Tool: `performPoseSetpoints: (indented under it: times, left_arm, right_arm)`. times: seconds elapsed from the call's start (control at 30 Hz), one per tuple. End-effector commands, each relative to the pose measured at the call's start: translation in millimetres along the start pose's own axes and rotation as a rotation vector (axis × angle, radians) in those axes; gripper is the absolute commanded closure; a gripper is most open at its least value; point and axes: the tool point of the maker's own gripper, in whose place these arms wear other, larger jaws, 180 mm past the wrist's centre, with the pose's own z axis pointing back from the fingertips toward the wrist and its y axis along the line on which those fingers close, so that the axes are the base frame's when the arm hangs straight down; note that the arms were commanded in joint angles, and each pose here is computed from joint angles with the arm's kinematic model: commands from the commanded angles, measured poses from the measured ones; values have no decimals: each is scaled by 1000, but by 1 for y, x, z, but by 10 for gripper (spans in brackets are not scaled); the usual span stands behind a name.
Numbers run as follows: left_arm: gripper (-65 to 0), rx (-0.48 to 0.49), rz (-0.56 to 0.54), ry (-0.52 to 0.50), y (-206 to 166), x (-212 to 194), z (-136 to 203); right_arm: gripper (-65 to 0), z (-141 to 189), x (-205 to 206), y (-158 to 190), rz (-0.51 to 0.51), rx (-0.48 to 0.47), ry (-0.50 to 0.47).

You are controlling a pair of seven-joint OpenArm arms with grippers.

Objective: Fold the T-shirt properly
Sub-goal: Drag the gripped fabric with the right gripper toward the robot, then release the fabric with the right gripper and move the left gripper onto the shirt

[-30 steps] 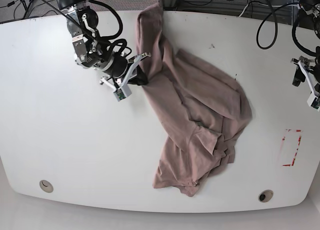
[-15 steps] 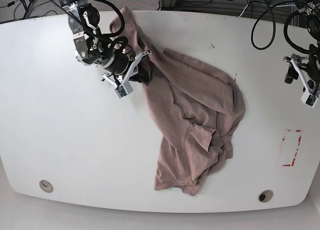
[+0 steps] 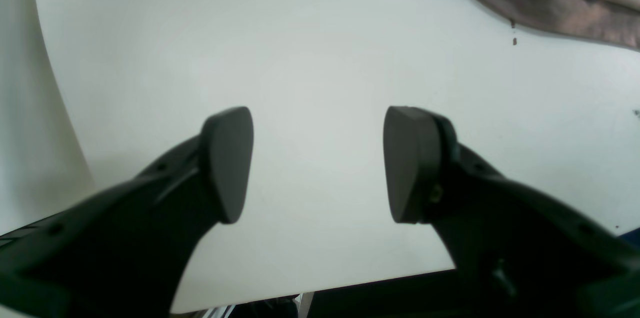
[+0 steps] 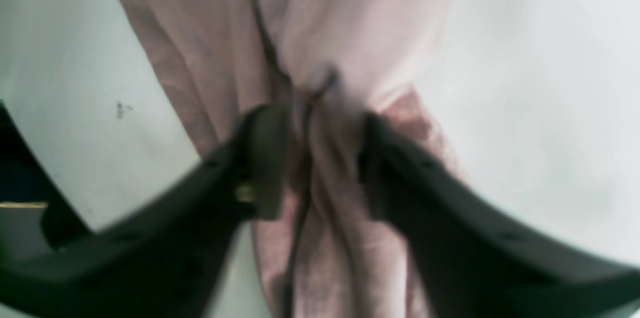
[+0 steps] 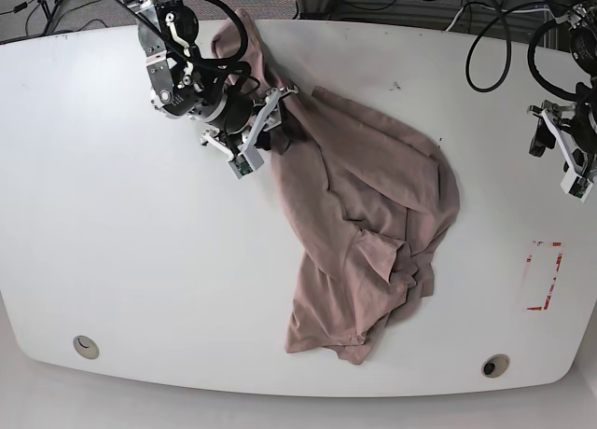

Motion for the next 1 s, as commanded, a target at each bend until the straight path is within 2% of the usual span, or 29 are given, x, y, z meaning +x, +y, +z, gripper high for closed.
performPoseSetpoints:
  times: [0.0, 0.07, 0.2, 0.37, 0.57, 0.87, 0.97]
  left_arm:
    - [-388, 24, -21, -31, 8, 11, 6]
    - [-388, 32, -22, -46, 11, 16, 7]
    - [-388, 40, -23, -64, 14, 23, 9]
    - [-388, 36, -18, -70, 13, 24, 8]
    - [-388, 15, 11, -101, 4, 30, 3]
    - [-388, -23, 53, -115, -12, 29, -6]
    - [-388, -22, 74, -103, -17, 26, -11]
  right_arm:
    - [-390, 8, 20, -4, 24, -38, -56]
    - [-455, 12, 26, -7, 43, -66, -68]
    - [-499, 15, 34, -16, 85, -116, -78]
    - [-491, 23, 60, -42, 138, -186, -122]
    - [-480, 22, 96, -61, 190, -207, -191]
    - [-444, 4, 141, -98, 168, -242, -211]
    - [-445, -4, 157, -100, 159, -233, -224]
